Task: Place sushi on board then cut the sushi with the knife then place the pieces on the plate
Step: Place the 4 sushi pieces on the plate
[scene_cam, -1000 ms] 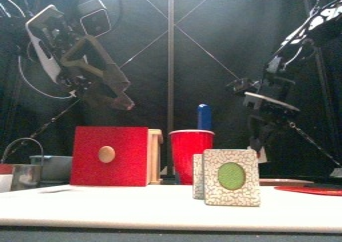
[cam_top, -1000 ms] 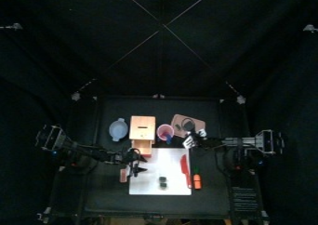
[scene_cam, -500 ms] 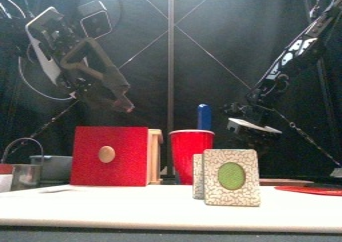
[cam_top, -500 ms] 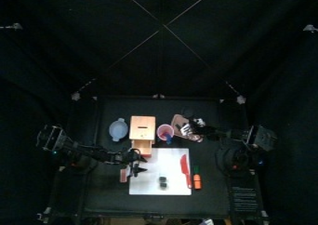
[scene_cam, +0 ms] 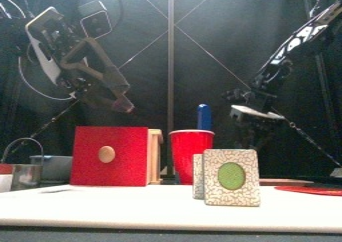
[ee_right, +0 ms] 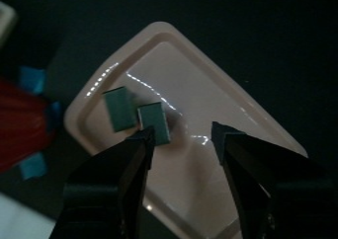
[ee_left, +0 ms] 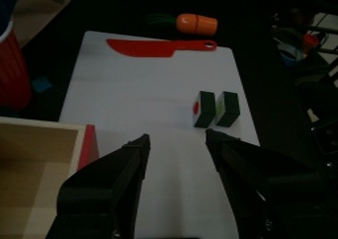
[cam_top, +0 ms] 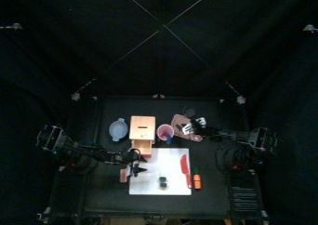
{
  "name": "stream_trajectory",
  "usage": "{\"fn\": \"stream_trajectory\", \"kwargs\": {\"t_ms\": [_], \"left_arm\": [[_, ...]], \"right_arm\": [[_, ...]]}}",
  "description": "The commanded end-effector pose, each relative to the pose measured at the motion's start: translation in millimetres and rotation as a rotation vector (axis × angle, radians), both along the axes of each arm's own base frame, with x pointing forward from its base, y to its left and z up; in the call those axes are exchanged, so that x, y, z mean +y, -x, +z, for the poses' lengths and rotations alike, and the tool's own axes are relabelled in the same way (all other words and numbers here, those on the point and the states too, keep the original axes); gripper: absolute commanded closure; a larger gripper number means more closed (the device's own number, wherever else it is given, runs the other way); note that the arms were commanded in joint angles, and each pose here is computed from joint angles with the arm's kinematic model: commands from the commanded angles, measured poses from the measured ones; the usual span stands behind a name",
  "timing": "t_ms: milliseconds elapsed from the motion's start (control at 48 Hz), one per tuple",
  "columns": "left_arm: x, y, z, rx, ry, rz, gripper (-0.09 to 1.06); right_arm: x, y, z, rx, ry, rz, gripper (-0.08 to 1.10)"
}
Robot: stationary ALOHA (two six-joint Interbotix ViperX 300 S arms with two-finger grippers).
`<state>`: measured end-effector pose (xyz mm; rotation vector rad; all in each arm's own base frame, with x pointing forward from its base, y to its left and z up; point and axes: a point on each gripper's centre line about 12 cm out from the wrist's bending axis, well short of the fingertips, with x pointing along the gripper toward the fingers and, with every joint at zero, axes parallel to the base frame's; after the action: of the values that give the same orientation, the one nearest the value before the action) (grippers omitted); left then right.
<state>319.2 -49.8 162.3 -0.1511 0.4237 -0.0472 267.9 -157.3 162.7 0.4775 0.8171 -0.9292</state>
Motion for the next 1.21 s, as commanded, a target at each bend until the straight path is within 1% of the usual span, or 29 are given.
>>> {"fn": "stream_trajectory", "kwargs": {"t_ms": [21,167,333,417,521,667,917,1208], "left_arm": [[-0.8,-4.9,8.4,-0.030,0.005,0.001,0.11],[-0.8,-4.9,8.4,-0.030,0.005,0.001,0.11],[-1.4,-5.6,9.4,-0.033,0.006,0.001,0.11],[-1.4,-6.4,10.3,-0.036,0.008,0.002,0.11],[-1.2,-7.2,11.3,-0.039,0.008,0.002,0.11],[-1.6,-7.9,11.6,-0.038,0.011,0.004,0.11],[-1.5,-8.1,11.2,-0.038,0.012,0.005,0.11],[-1.4,-7.2,10.1,-0.034,0.011,0.005,0.11]], "right_arm": [[37.5,-10.7,27.6,-0.083,0.028,0.123,0.19],[98.8,-29.9,36.7,-0.145,0.012,0.344,0.19],[182.6,-54.5,31.3,-0.219,-0.056,0.657,0.19],[214.4,-65.9,25.9,-0.246,-0.100,0.758,0.19],[244.2,-81.1,17.1,-0.247,-0.142,0.826,0.19],[261.1,-95.5,1.0,-0.211,-0.165,0.843,0.19],[263.9,-109.3,-7.5,-0.196,-0.160,0.846,0.19],[265.3,-114.8,-12.6,-0.183,-0.142,0.865,0.19]]}}
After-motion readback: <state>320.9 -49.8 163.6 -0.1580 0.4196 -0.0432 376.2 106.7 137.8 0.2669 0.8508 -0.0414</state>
